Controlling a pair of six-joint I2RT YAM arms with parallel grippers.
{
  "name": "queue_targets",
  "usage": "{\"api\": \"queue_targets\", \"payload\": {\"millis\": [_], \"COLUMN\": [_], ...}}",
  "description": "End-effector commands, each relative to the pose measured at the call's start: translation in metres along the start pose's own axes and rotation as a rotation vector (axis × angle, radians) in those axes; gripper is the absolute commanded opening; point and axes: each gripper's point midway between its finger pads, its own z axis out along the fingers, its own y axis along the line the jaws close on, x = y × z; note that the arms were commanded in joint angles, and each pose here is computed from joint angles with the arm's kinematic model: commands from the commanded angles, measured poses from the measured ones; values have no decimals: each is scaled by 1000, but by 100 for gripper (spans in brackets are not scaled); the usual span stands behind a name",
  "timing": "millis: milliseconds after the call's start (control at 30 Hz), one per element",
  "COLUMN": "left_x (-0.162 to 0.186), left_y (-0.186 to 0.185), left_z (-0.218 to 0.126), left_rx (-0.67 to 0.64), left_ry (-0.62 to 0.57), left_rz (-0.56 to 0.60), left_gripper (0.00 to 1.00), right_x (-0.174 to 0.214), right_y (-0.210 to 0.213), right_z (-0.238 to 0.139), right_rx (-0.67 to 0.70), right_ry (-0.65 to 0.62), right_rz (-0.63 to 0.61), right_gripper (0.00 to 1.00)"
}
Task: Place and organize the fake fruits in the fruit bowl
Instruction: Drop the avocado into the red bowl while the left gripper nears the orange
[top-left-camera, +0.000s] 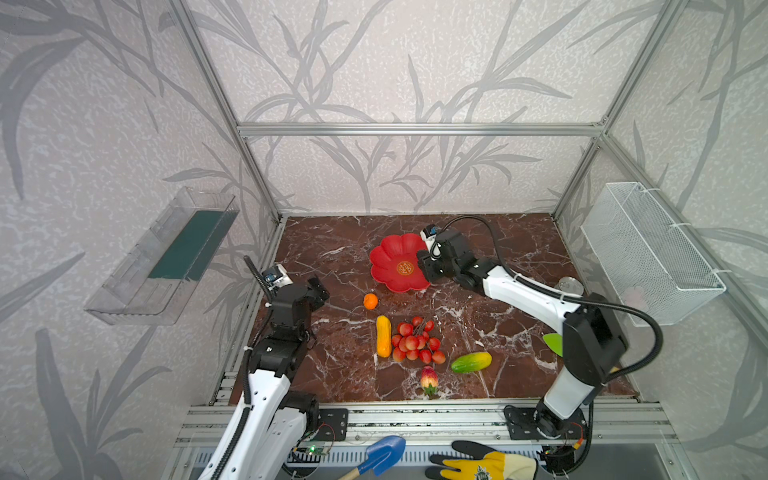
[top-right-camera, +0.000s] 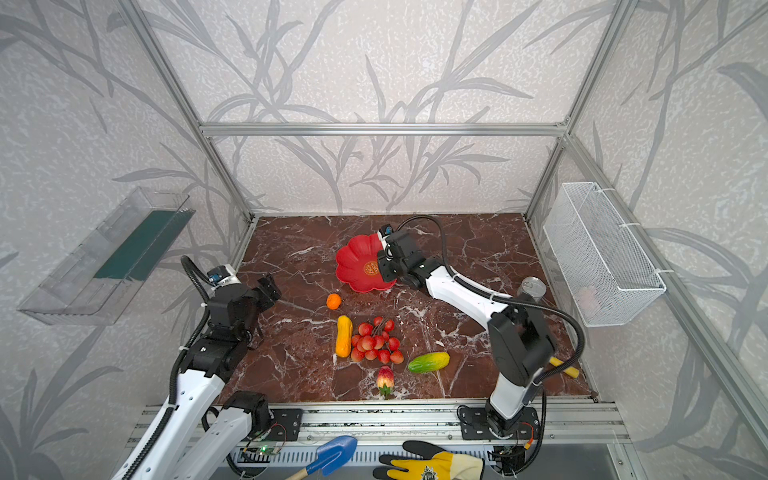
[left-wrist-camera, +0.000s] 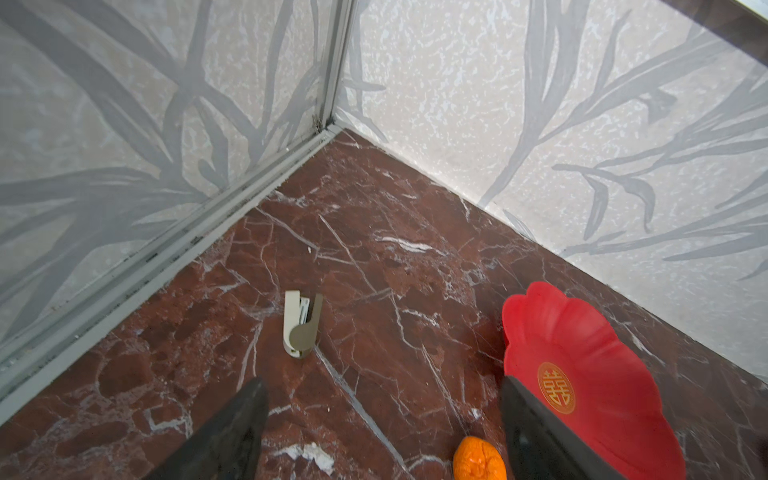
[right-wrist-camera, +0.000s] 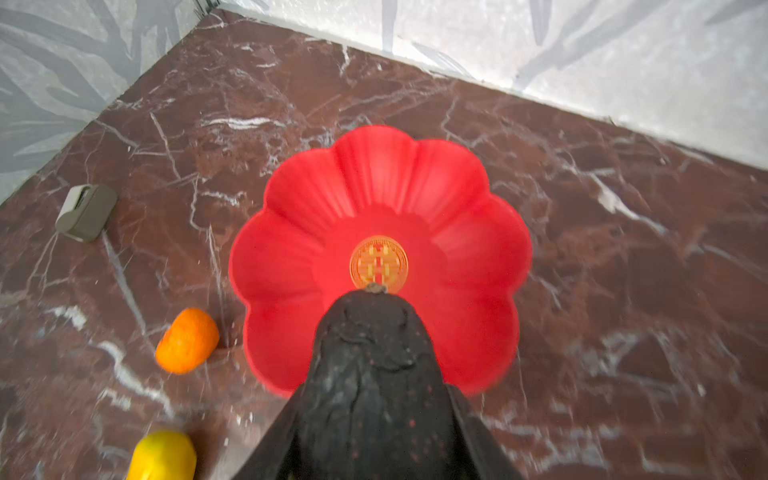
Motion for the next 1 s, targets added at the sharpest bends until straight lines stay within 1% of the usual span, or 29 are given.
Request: {"api": "queue_targets", "payload": {"millis": [0,167,267,367,433,467,500,533,600,700,767,833,933,967], "left_x": [26,46,57,65,72,74,76,79,84,92,97,103,114,118], "left_y": [2,3,3,-2,-14,-21,-26,-27,-32,-37,-41,-47,-58,-62], "left_z": [-5,-11,-10,-5,-2,-1,1,3,7,12,16,20,25,27], "left_rx": [29,39,40,54,112,153,167,170,184,193,199,208,236,242], "left_ry": [110,211,265,307,348,363,377,393,426,453,466,480,507,516], "left_rz": [-27,-3,2,-6,12,35,32,32,37,59,77,96,127,138], "left_gripper": [85,83,82,82,81,80,79,79,77,74,74,73,73,73], "right_x": [15,15,23,32,36,38,35,33,21,-7,-32,-46,-52,-48], "right_y": [6,5,4,1,0,-1,0,1,3,5,8,8,10,8], "right_z": [43,91,112,126,131,132,130,128,118,90,58,24,-28,-43], "right_rx": [-18,-7,-3,2,4,8,5,-2,-8,-16,-29,-40,-77,-84], "right_ry": [100,168,206,235,245,253,249,244,207,117,19,-74,-204,-236], "right_rz": [-66,-104,-108,-103,-95,-89,-79,-74,-61,-38,-20,10,56,68], "right_gripper": [47,47,47,49,56,61,67,72,78,83,86,89,94,97]}}
